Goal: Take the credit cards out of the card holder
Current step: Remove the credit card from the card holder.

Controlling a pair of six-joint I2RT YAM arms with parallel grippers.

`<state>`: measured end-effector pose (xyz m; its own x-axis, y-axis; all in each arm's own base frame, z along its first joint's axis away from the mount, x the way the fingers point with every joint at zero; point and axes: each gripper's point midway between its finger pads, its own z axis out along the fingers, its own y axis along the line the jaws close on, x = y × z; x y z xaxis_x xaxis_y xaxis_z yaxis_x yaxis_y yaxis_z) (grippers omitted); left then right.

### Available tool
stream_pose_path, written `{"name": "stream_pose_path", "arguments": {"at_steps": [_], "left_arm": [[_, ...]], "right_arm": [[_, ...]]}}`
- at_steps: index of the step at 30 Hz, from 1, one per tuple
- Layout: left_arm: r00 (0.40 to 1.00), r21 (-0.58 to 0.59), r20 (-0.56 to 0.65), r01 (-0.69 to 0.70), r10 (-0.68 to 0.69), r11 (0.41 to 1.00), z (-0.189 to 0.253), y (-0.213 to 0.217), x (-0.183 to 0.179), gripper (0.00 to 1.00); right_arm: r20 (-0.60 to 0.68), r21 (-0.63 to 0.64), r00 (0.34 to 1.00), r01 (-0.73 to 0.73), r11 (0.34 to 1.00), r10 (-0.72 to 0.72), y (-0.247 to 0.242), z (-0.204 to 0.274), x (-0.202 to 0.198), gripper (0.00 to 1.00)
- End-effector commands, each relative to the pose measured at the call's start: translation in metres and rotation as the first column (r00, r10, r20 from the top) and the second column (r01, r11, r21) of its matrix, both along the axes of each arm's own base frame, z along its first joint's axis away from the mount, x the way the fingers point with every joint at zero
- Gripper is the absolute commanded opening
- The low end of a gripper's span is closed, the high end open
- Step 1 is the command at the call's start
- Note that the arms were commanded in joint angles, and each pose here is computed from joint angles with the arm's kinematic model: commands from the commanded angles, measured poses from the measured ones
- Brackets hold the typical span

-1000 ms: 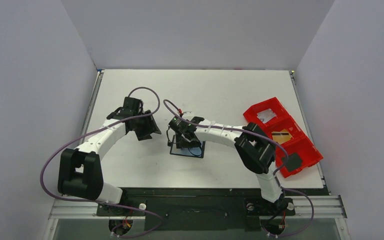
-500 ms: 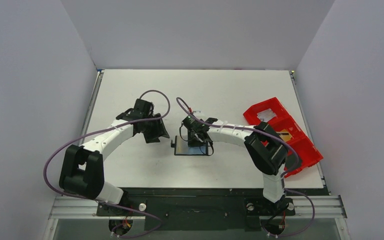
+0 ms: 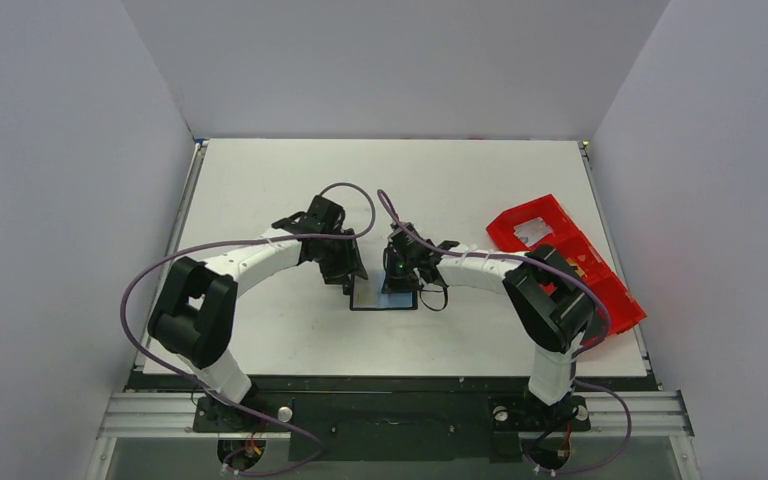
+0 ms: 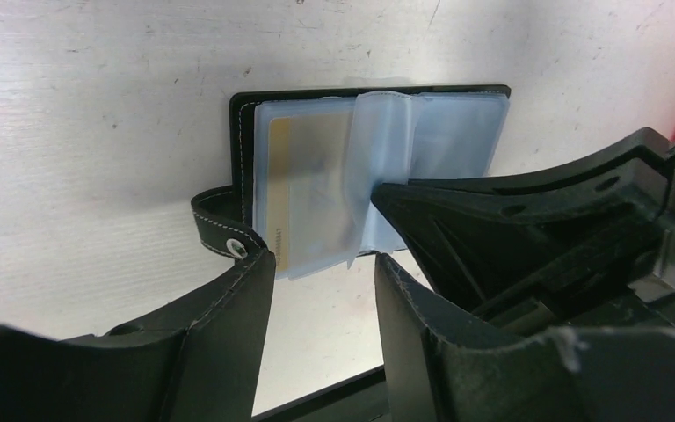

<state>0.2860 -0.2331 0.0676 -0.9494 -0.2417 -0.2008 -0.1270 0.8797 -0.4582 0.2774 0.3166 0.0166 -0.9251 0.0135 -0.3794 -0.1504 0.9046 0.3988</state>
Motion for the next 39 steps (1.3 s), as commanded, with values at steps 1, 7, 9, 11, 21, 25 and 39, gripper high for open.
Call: {"name": "stream_pose_path", "arguments": {"at_steps": [1, 7, 9, 11, 21, 25, 39], "left_arm": [[1.000, -0.044, 0.029, 0.011, -0.009, 0.999, 0.004, -0.017, 0.014, 0.43], [0.998, -0.059, 0.029, 0.058, -0.056, 0.997, 0.004, -0.029, 0.012, 0.40], [0.996, -0.066, 0.053, 0.074, -0.071, 0.995, 0.015, -0.035, 0.013, 0.40], [0.995, -0.068, 0.066, 0.085, -0.081, 0.994, 0.026, -0.039, 0.011, 0.40], [0.997, 0.023, 0.043, 0.064, -0.065, 0.998, 0.011, -0.034, -0.001, 0.41], [0.998, 0.048, 0.031, 0.044, -0.046, 0.998, -0.004, -0.028, 0.001, 0.41], [0.999, 0.079, -0.004, 0.050, -0.050, 0.996, -0.033, -0.020, 0.003, 0.41]], "right_arm": [[-0.009, -0.008, 1.000, 0.007, 1.000, -0.007, -0.008, -0.015, -0.002, 0.00], [-0.019, -0.007, 1.000, 0.014, 1.000, -0.014, -0.012, -0.019, -0.003, 0.00], [-0.022, -0.007, 1.000, 0.015, 1.000, -0.015, -0.012, -0.020, -0.004, 0.00], [-0.024, -0.008, 1.000, 0.015, 1.000, -0.015, -0.012, -0.021, -0.004, 0.00], [-0.033, -0.006, 0.999, 0.024, 1.000, -0.025, -0.015, -0.025, -0.006, 0.00], [-0.034, -0.005, 0.999, 0.027, 1.000, -0.027, -0.016, -0.026, -0.006, 0.00], [-0.040, -0.003, 0.999, 0.030, 1.000, -0.031, -0.019, -0.028, -0.009, 0.00]]}}
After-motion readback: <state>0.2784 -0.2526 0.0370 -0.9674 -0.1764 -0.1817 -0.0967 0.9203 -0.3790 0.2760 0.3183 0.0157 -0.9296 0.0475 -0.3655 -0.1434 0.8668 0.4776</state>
